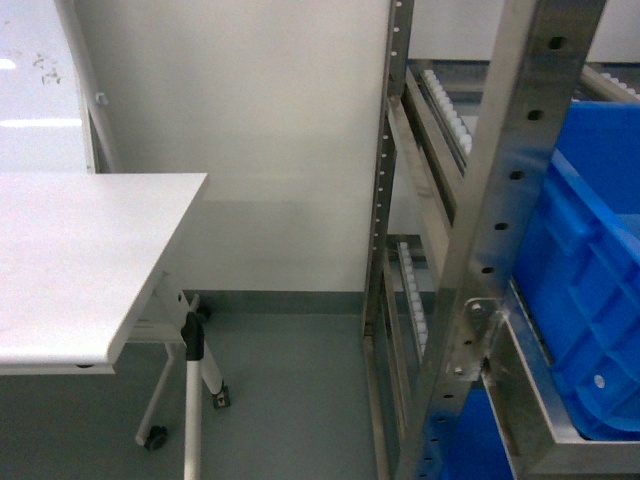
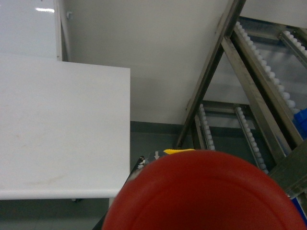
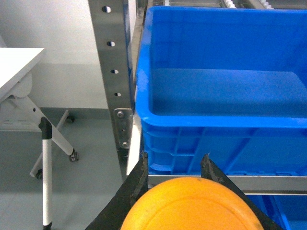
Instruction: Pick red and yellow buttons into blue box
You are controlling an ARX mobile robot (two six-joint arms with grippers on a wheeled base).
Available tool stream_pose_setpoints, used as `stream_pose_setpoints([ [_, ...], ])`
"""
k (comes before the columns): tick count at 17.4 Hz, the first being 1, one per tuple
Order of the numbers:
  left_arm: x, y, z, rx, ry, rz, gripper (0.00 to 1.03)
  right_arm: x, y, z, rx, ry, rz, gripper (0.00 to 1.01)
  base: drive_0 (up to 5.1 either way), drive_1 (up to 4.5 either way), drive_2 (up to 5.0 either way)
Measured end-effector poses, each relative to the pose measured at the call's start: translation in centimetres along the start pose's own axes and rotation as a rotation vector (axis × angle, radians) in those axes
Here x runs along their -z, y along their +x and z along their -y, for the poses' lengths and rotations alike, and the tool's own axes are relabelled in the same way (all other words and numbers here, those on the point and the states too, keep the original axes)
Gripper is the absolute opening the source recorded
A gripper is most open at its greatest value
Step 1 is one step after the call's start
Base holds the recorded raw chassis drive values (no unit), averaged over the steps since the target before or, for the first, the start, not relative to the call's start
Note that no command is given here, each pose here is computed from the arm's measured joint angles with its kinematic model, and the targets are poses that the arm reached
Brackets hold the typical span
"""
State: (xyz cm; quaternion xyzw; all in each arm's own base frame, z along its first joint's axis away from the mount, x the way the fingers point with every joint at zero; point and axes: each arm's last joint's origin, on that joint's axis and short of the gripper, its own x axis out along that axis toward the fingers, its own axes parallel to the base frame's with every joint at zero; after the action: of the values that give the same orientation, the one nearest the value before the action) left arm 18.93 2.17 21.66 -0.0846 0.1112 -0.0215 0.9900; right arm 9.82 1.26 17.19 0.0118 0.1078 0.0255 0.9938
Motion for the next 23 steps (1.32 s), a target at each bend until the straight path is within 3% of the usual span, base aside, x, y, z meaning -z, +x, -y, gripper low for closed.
stream_pose_setpoints([
  [23,0.03,0.0,-0.02,-0.001,-0.001,-0.002,0.25,0.03,0.0,0.0,0.001,0.0,-0.004,0.28,4.8,-3.46,-1.3],
])
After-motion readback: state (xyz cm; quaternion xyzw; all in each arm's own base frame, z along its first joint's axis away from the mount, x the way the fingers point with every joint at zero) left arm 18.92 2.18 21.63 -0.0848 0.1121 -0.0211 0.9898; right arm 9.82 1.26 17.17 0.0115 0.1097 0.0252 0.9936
